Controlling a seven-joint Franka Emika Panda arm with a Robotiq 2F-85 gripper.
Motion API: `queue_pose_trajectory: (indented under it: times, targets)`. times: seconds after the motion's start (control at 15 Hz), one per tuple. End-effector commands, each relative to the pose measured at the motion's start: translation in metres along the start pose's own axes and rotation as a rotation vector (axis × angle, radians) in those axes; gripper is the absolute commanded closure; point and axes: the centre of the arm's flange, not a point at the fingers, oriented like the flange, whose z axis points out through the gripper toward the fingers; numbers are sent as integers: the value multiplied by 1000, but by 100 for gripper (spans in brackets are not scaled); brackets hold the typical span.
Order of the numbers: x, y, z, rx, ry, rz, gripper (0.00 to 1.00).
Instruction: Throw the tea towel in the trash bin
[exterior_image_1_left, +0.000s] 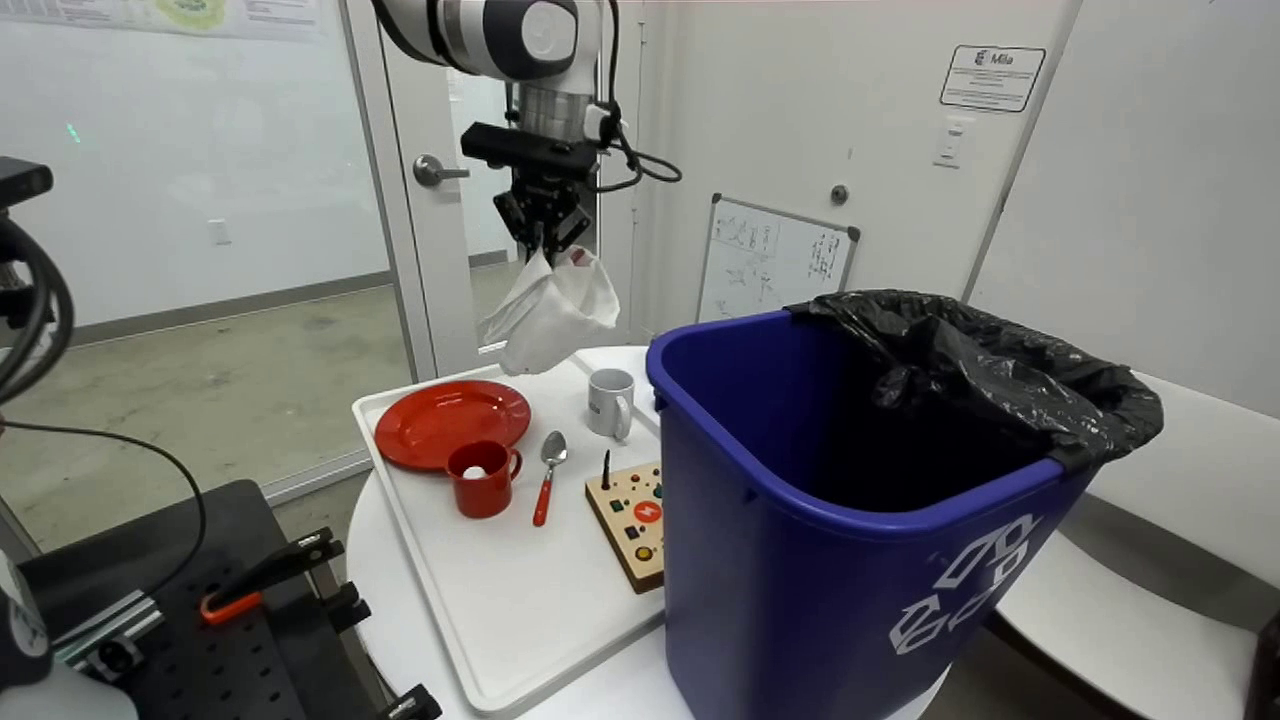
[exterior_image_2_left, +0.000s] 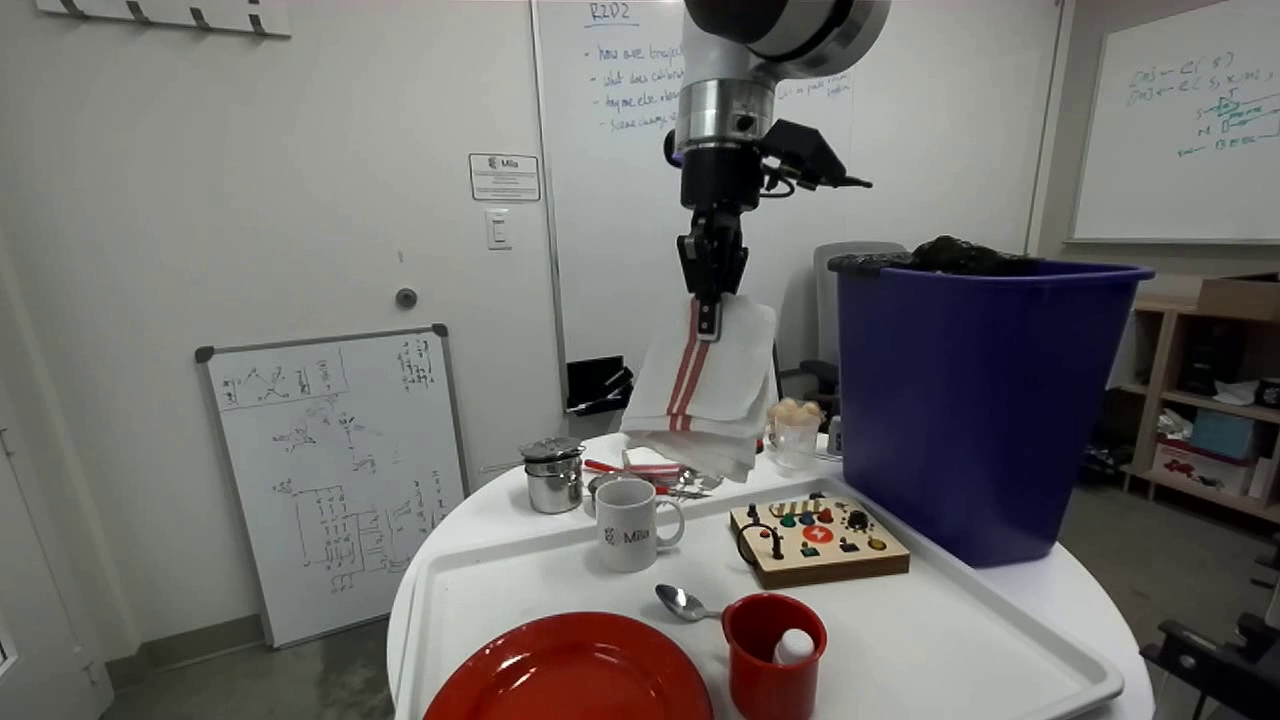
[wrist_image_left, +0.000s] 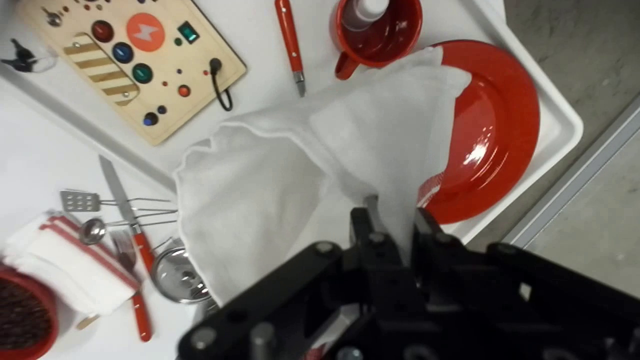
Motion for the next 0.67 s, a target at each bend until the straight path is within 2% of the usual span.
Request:
queue_pose_trajectory:
  times: [0.0,0.33,0.6]
  targets:
    - [-34,13,-53,-77,115,145,89]
    - [-79,11,-127,-182,265,325,89]
    - [-128,14,-170,-260,329,506,89]
